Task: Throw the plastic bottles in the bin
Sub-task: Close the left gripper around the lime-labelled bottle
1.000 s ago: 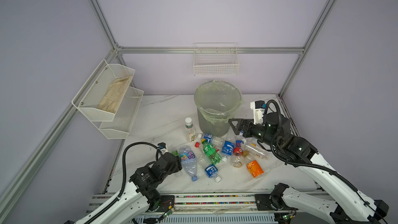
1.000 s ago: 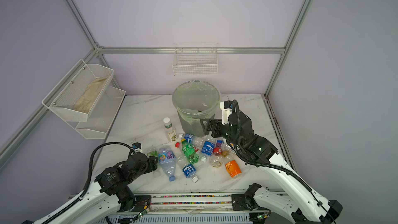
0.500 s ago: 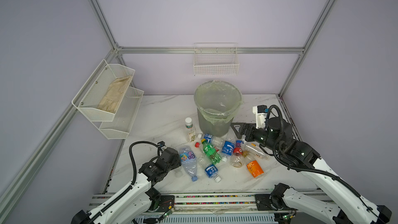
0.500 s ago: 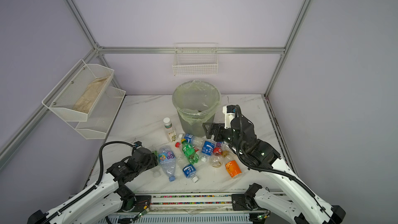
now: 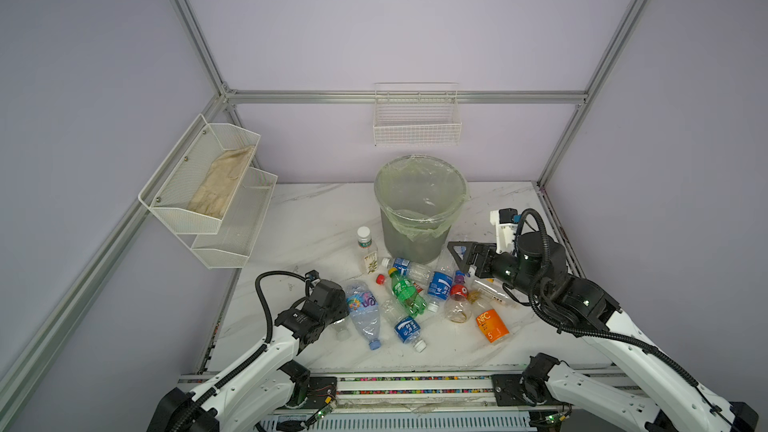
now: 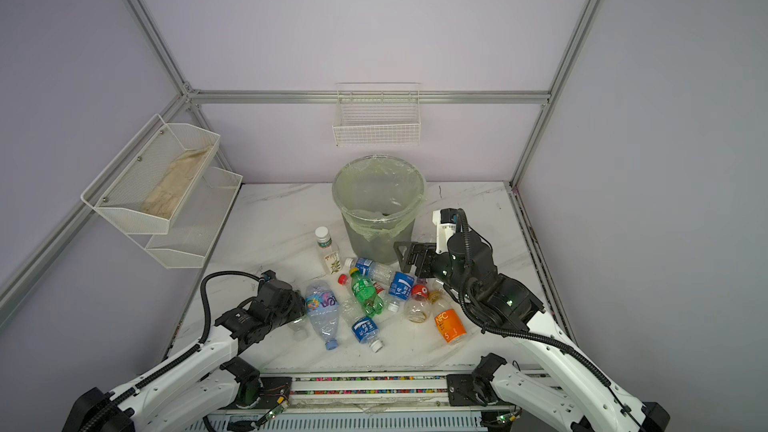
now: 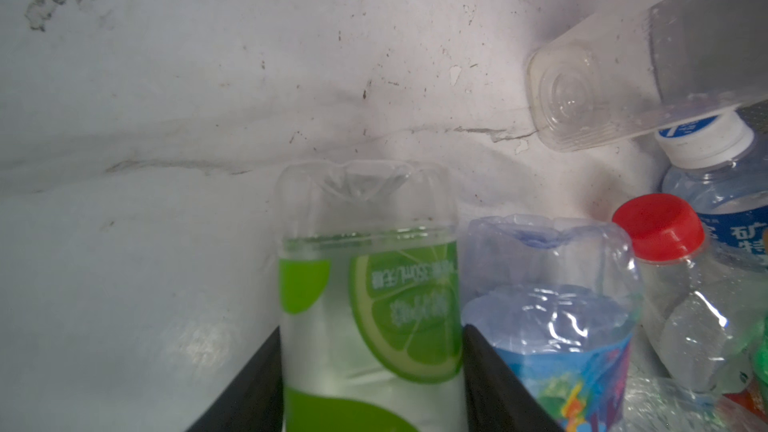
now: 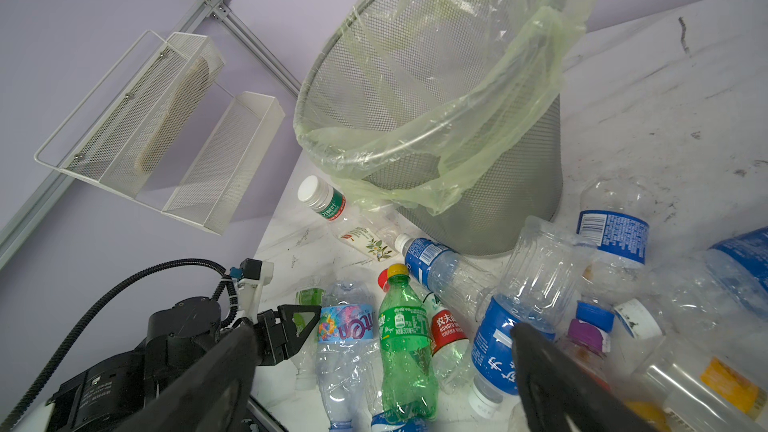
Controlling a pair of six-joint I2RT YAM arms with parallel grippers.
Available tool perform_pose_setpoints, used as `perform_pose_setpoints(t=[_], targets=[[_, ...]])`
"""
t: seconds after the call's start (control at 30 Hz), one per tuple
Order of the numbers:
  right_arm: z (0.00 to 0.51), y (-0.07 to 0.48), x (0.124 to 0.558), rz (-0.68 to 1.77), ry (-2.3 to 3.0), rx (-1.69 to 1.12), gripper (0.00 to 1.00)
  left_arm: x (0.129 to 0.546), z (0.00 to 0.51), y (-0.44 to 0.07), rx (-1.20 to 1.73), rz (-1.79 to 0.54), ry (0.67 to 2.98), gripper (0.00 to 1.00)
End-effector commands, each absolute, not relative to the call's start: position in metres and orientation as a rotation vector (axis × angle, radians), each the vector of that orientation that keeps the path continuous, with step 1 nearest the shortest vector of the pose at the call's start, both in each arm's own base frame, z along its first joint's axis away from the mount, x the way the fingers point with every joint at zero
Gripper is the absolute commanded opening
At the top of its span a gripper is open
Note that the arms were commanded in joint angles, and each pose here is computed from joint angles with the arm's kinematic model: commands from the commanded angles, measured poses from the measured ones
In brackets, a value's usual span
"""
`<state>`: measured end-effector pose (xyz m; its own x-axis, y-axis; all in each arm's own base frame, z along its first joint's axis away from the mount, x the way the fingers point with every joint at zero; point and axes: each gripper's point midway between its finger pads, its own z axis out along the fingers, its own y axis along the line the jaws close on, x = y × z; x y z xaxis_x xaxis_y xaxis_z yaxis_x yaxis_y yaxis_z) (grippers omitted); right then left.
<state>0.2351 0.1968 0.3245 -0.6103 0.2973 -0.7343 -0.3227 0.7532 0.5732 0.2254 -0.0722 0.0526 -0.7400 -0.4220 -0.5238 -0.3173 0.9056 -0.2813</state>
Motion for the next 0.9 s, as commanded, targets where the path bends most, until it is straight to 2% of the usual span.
perform_pose_setpoints(t=[0.0, 0.07, 0.33, 0.87], targets=[[0.318, 0.192, 0.234, 0.859, 2.061, 0.012, 0.97, 0.214, 0.035, -0.068, -0.538, -0.199, 2.522, 0.49], [0.315, 0.191, 0.234, 0.861, 2.065, 0.015, 0.97, 0.214, 0.038, -0.068, -0.542, -0.201, 2.524, 0.43], [0.315, 0.186, 0.229, 0.866, 2.061, 0.032, 0.97, 0.224, 0.074, -0.070, -0.534, -0.261, 2.433, 0.32], [0.315, 0.179, 0.223, 0.874, 2.050, 0.050, 0.97, 0.228, 0.180, -0.068, -0.464, -0.372, 2.227, 0.31]])
